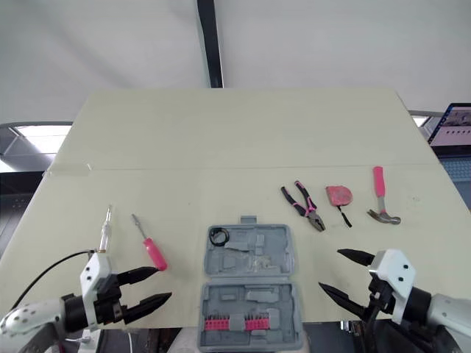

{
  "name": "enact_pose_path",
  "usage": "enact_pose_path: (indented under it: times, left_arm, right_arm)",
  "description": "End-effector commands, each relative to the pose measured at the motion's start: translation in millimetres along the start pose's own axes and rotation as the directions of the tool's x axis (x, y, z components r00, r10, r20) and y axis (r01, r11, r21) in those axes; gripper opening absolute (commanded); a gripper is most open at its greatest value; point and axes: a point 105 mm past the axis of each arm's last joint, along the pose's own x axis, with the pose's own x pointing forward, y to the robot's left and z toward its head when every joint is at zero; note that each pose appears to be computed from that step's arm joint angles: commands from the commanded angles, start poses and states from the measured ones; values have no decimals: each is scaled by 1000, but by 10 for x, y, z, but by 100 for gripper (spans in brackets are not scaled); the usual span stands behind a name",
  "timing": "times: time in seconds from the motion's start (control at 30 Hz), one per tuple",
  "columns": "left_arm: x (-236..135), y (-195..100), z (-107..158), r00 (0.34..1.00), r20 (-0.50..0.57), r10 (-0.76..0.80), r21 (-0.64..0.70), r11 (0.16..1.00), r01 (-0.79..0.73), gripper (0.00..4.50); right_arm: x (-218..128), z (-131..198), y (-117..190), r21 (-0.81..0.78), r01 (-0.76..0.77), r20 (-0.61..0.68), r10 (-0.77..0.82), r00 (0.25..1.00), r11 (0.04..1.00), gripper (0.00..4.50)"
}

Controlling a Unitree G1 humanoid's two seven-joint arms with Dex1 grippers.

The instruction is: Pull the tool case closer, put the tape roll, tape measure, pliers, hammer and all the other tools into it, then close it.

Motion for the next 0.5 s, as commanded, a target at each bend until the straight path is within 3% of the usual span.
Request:
enact_pose_path:
  times: [0.03,0.33,0.5]
  left_arm:
    - [-173,-35,23,996,49,81,48,995,-83,444]
    - [-327,-55,-96,985,68,157,76,984,-162,444]
    - [-217,-90,102,986,151,70,118,989,-89,444]
  right_arm:
    - [-34,-55,27,7,-6,-1,6,1000,1000,450]
    - [-58,-164,20,28,-8,-18,9,1000,1000,450]
    - [-73,-161,-67,30,29,-22,-28,999,999,450]
